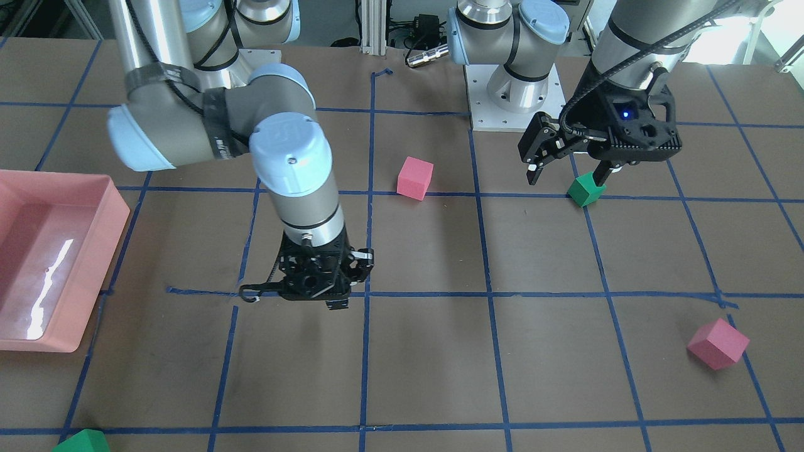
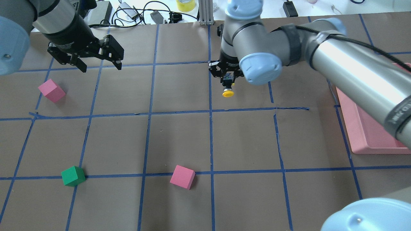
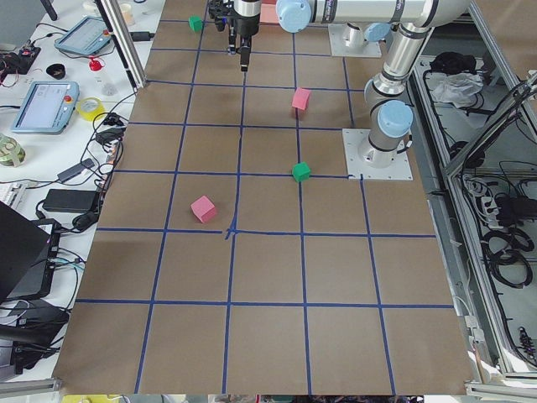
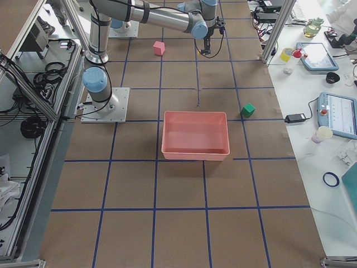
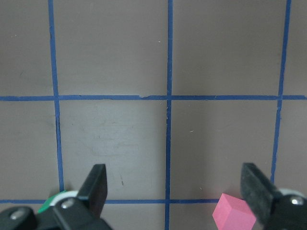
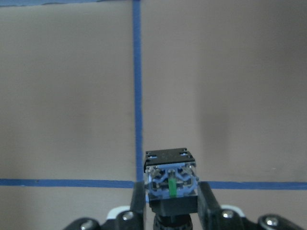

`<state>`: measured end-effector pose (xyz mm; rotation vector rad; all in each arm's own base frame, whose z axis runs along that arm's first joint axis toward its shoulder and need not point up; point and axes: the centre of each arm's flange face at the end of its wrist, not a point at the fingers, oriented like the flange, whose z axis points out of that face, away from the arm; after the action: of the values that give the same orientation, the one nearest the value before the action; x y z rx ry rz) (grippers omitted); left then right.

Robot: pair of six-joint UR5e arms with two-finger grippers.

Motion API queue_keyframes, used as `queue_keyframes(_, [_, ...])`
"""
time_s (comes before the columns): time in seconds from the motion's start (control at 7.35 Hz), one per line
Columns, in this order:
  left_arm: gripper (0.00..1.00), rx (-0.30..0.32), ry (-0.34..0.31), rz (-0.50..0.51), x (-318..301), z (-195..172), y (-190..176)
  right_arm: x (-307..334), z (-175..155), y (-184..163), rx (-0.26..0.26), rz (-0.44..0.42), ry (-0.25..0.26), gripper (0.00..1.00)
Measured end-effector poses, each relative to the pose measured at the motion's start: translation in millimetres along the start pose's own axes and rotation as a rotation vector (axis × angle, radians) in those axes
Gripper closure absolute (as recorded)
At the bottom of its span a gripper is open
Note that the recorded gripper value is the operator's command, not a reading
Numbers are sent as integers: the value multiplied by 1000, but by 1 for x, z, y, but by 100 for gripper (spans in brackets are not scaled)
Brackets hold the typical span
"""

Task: Align button upright
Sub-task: 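Lift the switch out of the bin and carry it to the table center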

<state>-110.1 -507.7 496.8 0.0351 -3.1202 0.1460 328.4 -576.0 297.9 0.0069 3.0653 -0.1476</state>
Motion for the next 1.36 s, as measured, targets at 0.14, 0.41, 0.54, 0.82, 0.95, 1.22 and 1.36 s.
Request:
queue_keyframes(0.14, [0, -2, 0, 0, 0, 1, 0, -27, 25, 11, -6, 1, 6, 100])
queue_keyframes(0.41, [0, -3, 0, 1, 0, 1, 1, -49, 53, 24, -20, -13, 27, 100])
queue_keyframes(0.54, [0, -5, 0, 2, 0, 2, 2, -50, 62, 26, -15, -16, 33, 100])
queue_keyframes(0.82, [0, -7, 0, 1, 0, 2, 3, -48, 75, 30, -10, -14, 39, 99])
queue_keyframes(0.95, [0, -4, 0, 2, 0, 1, 3, -48, 80, 32, -15, -13, 41, 87])
queue_keyframes(1.22, [0, 6, -1, 4, 1, -4, 6, -47, 86, 34, -26, -12, 40, 80])
queue_keyframes(1.36, [0, 10, -1, 5, 1, -7, 8, -47, 87, 35, -30, -10, 37, 76])
